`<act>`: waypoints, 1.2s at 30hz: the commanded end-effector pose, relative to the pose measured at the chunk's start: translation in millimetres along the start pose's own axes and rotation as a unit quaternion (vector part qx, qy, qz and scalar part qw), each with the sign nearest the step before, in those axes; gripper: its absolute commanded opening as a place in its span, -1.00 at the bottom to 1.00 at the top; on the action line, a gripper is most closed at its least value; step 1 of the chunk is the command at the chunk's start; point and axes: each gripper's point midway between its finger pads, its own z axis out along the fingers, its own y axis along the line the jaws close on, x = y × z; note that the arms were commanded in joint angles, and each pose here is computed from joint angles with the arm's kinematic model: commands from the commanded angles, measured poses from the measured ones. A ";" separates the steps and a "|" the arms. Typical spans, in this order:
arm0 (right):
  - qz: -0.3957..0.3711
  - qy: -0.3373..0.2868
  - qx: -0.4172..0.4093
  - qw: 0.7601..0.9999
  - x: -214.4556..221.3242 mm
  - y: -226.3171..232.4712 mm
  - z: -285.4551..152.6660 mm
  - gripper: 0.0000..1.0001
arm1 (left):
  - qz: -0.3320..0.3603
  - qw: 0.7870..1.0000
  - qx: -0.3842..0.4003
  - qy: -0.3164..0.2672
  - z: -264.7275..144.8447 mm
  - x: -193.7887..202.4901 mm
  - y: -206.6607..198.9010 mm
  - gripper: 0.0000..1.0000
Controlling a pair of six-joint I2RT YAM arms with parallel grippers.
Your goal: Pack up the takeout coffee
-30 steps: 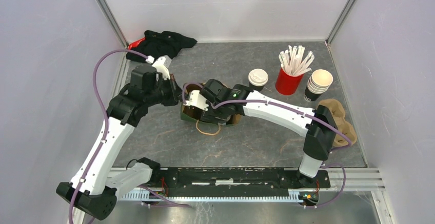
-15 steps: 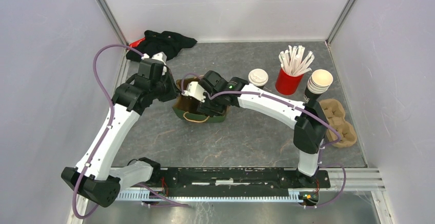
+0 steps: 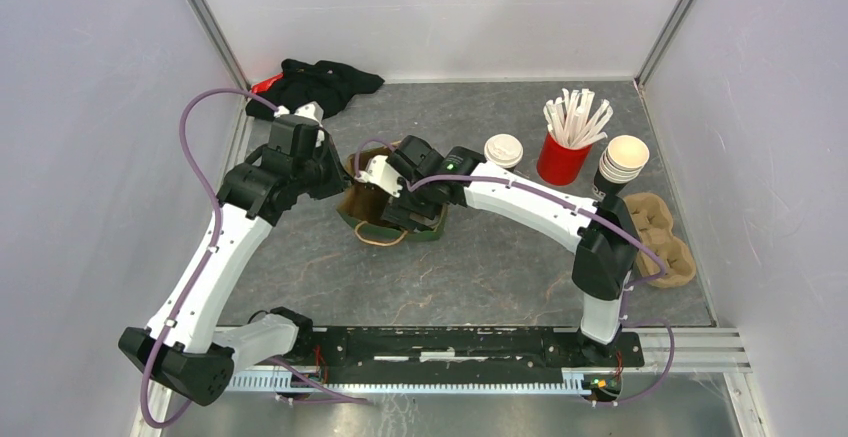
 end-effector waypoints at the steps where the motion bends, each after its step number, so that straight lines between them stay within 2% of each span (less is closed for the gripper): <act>1: 0.017 -0.004 0.012 1.000 -9.4 -0.6 -24.2 0.96 | -0.020 1.000 0.003 0.011 -2.4 4.6 -3.0 -0.96; 9: 0.024 -0.020 0.006 1.000 -14.2 8.4 -36.3 0.96 | -0.024 0.999 0.003 0.023 -4.3 8.6 -3.5 -0.96; 15: 0.016 -0.026 0.033 0.999 -19.8 4.9 -50.7 0.96 | -0.026 0.999 0.004 0.024 -5.9 6.7 -5.6 -0.96; 21: 0.005 -0.003 0.066 0.998 -14.0 1.5 -52.3 0.96 | -0.030 0.999 0.002 0.028 -6.4 4.8 -7.2 -0.96; 26: 0.013 -0.036 0.065 0.997 -30.6 8.9 -61.9 0.96 | -0.032 0.999 0.019 0.033 -6.3 6.9 -13.4 -0.96; 36: 0.024 -0.092 0.034 0.995 -50.7 19.7 -91.9 0.96 | -0.034 0.999 0.002 0.034 -3.2 5.6 -8.8 -0.96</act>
